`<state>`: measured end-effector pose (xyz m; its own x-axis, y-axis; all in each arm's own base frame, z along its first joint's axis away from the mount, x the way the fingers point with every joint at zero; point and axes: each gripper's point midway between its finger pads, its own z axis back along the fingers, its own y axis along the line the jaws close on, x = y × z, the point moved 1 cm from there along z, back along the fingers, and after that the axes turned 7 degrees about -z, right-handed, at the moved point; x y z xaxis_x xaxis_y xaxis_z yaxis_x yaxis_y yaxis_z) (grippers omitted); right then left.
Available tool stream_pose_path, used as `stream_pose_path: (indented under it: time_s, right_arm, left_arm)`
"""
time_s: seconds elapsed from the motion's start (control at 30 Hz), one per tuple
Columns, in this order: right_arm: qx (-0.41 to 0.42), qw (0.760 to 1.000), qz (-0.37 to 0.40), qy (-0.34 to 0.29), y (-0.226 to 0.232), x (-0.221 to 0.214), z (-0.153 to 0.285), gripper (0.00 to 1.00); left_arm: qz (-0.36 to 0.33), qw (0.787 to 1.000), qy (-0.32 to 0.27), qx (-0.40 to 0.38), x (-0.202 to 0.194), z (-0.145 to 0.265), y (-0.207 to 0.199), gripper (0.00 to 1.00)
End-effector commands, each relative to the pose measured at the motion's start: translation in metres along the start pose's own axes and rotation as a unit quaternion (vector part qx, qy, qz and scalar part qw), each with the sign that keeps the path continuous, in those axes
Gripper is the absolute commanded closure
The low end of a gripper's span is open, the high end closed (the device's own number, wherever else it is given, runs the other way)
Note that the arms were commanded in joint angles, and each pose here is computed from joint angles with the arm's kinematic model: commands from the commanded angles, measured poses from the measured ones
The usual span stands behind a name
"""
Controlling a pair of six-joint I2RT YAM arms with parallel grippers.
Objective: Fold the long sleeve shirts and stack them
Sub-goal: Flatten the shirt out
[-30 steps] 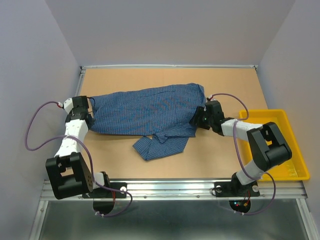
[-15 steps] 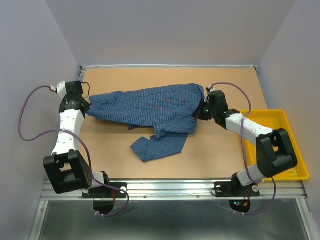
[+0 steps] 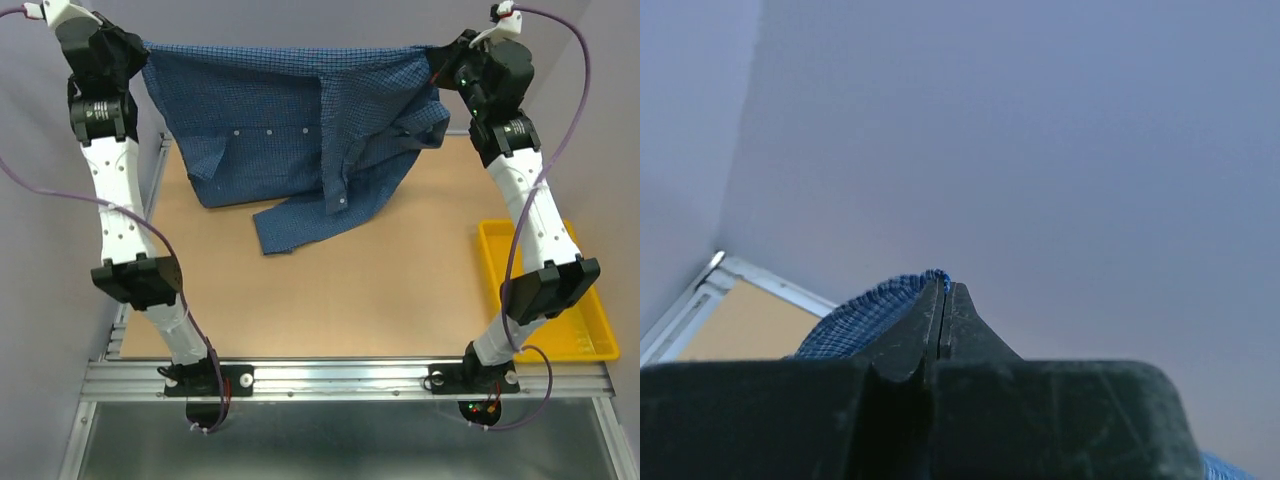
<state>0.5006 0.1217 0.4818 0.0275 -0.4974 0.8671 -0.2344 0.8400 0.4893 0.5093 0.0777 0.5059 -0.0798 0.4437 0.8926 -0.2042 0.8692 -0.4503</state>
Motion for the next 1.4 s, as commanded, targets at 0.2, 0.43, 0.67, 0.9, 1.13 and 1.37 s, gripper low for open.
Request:
stream_pose_path:
  time_s: [0.2,0.43,0.67,0.9,1.13,1.37]
  right_arm:
    - [0.053,0.986,0.025,-0.155,0.029,0.079,0.074,1.0]
    - [0.094,0.981,0.038,-0.167,0.056,0.104,0.1,0.99]
    - [0.127,0.975,0.042,-0.18,0.078,0.126,0.124,1.0]
    - [0.121,0.978,0.041,-0.166,0.074,0.12,0.114,0.99]
    - [0.119,0.984,0.041,-0.126,0.063,0.093,0.053,1.0]
    - [0.107,0.983,0.061,-0.135,0.048,0.084,-0.023,0.99]
  left_arm:
    - [-0.03,0.979,-0.155,-0.13,0.086,0.113,-0.053,1.0]
    - [-0.03,0.973,-0.172,-0.152,0.112,0.147,-0.069,1.0]
    - [-0.036,0.967,-0.203,-0.148,0.133,0.183,-0.073,1.0]
    - [-0.034,0.973,-0.183,-0.135,0.121,0.174,-0.066,1.0]
    - [-0.018,0.986,-0.108,-0.126,0.073,0.106,-0.052,1.0]
    - [0.03,0.983,-0.079,-0.162,0.063,0.04,-0.066,1.0]
